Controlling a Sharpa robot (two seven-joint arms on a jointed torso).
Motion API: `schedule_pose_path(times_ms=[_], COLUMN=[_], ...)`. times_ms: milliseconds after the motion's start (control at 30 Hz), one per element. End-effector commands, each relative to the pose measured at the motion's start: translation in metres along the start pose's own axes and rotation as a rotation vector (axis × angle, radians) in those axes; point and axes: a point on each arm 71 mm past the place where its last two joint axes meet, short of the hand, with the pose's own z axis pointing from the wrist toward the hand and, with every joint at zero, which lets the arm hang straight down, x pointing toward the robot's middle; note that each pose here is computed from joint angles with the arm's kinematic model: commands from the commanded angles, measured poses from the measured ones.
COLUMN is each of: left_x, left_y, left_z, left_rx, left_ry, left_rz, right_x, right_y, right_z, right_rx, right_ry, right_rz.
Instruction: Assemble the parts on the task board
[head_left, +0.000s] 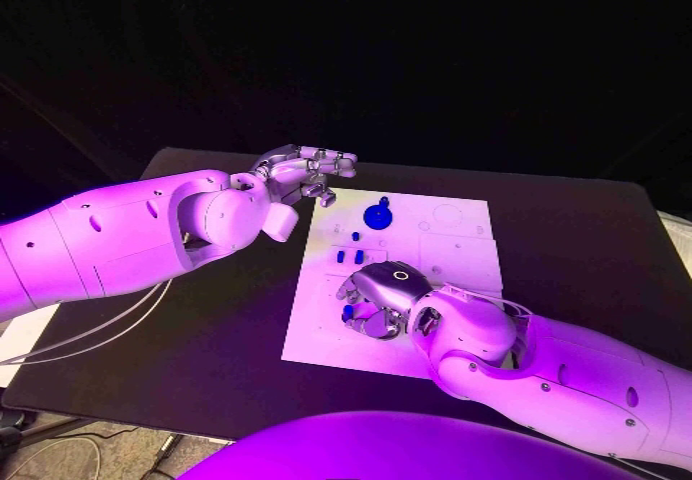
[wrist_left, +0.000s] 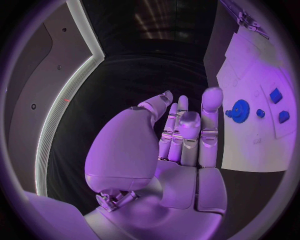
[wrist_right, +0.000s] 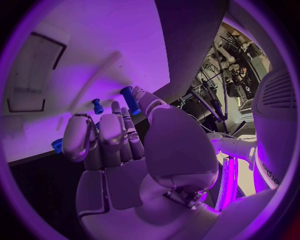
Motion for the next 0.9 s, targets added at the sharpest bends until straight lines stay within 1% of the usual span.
schedule_pose_path(times_ms=[33, 200, 333, 467, 533, 567, 633, 700, 767, 867, 900], left_x=[0.0024, 0.0019, 0.0013, 0.0002, -0.0006, -0.0010, -0.0017, -0.0022, -0.0026, -0.0038, -0.0048], left_y=[-0.0007, -0.0006, -0.0006, -0.0006, -0.0007, -0.0007, -0.0007, -0.0006, 0.0000, 0.0011, 0.0016], left_z=[0.0003, 0.0003, 0.0003, 0.0000, -0.0004, -0.0005, -0.0007, -0.0008, -0.0014, -0.0028, -0.0035], left_rx=[0.004, 0.003, 0.003, 0.003, 0.003, 0.003, 0.003, 0.003, 0.001, -0.002, -0.003], left_ry=[0.021, 0.020, 0.019, 0.016, 0.014, 0.013, 0.010, 0.009, 0.008, 0.005, 0.002], left_rz=[-0.002, -0.002, -0.002, -0.001, -0.001, -0.001, 0.000, 0.000, 0.001, 0.002, 0.002], right_x=[-0.005, -0.010, -0.018, -0.029, -0.036, -0.040, -0.049, -0.056, -0.059, -0.056, -0.054], right_y=[0.001, 0.000, -0.004, -0.021, -0.033, -0.039, -0.053, -0.069, -0.083, -0.103, -0.111], right_z=[-0.002, -0.010, -0.022, -0.038, -0.049, -0.054, -0.067, -0.081, -0.092, -0.106, -0.112], right_rx=[-0.010, -0.018, -0.024, 0.006, 0.035, 0.047, 0.068, 0.107, 0.162, 0.263, 0.311], right_ry=[-0.068, -0.111, -0.141, -0.118, -0.109, -0.109, -0.138, -0.172, -0.173, -0.108, -0.074], right_rz=[0.022, 0.041, 0.079, 0.187, 0.256, 0.291, 0.371, 0.445, 0.480, 0.489, 0.475])
